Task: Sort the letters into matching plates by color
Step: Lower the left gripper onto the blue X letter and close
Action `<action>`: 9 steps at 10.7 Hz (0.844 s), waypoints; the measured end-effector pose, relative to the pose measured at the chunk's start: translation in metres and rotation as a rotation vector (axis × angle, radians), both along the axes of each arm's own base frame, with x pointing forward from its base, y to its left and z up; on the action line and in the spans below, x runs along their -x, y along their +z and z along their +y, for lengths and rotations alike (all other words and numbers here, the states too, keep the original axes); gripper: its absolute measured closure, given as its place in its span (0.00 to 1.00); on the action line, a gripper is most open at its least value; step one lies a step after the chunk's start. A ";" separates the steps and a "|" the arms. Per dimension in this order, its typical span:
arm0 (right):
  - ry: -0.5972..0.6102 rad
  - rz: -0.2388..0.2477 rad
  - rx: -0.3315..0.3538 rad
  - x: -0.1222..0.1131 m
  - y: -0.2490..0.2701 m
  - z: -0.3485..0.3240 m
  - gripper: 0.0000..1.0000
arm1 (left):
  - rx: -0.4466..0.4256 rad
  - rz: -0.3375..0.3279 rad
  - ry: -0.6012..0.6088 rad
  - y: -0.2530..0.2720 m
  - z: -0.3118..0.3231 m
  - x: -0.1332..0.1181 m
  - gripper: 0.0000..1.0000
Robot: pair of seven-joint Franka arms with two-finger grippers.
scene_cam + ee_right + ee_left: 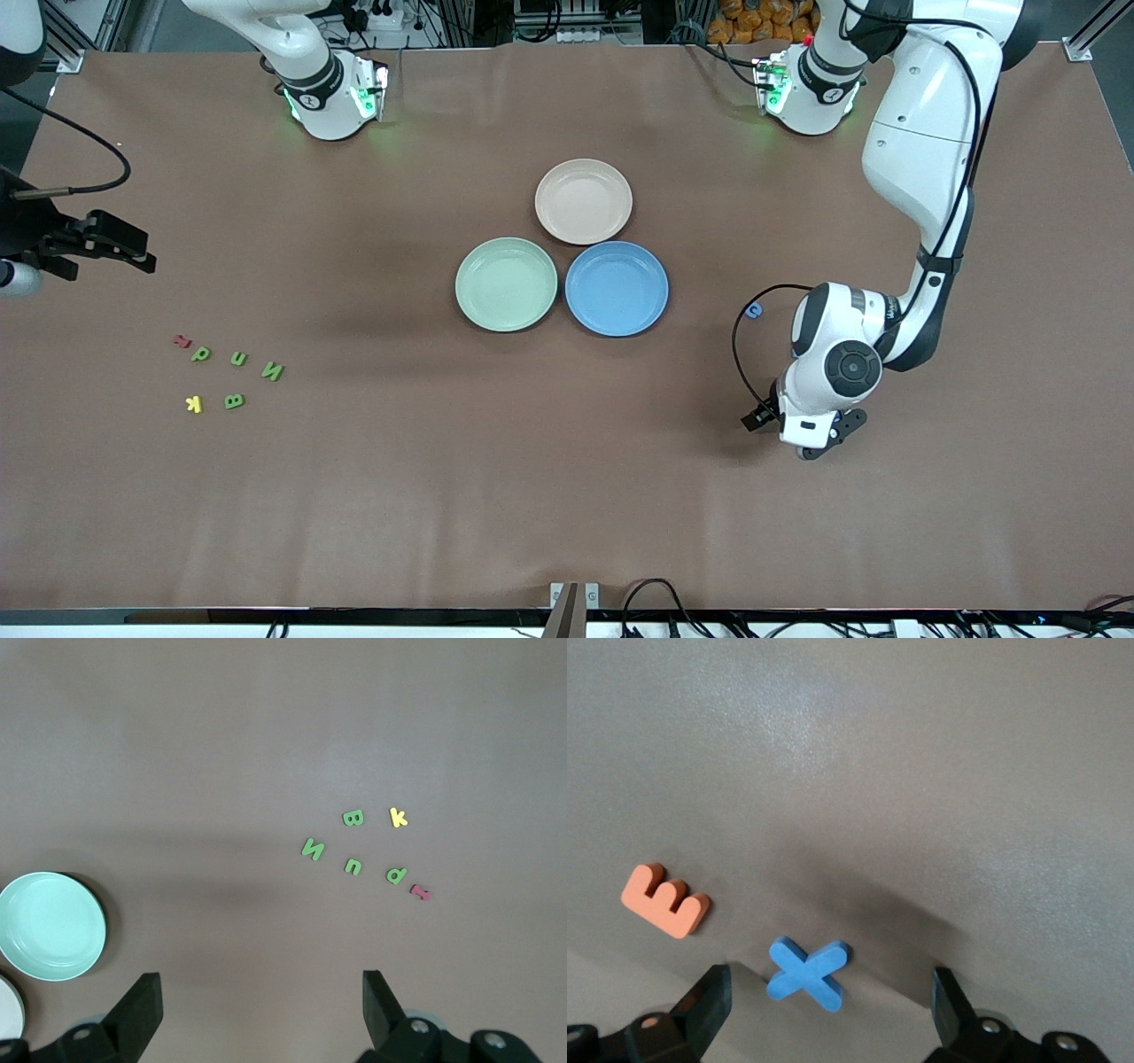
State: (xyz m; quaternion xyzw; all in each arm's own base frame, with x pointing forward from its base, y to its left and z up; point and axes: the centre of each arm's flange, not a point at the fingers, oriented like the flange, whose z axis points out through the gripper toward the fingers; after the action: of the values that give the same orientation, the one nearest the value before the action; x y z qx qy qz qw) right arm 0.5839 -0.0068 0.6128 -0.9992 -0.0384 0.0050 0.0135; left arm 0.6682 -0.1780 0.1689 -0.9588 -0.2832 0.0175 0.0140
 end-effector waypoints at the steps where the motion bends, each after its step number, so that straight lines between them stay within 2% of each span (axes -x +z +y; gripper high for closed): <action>1: 0.000 0.000 0.000 0.000 0.000 0.000 0.00 | 0.001 -0.001 0.000 0.001 0.000 0.000 0.00; 5: 0.000 0.000 0.000 0.000 0.000 0.000 0.00 | 0.005 -0.016 0.016 0.007 0.010 -0.005 0.00; 9: 0.000 -0.001 0.000 0.000 0.000 0.000 0.00 | 0.029 -0.061 0.028 0.013 0.014 -0.011 0.00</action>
State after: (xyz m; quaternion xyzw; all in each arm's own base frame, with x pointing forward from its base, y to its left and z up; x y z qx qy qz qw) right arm 0.5840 -0.0068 0.6129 -0.9992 -0.0383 0.0046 0.0135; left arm 0.6796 -0.1636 0.1823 -0.9550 -0.2965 -0.0073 -0.0086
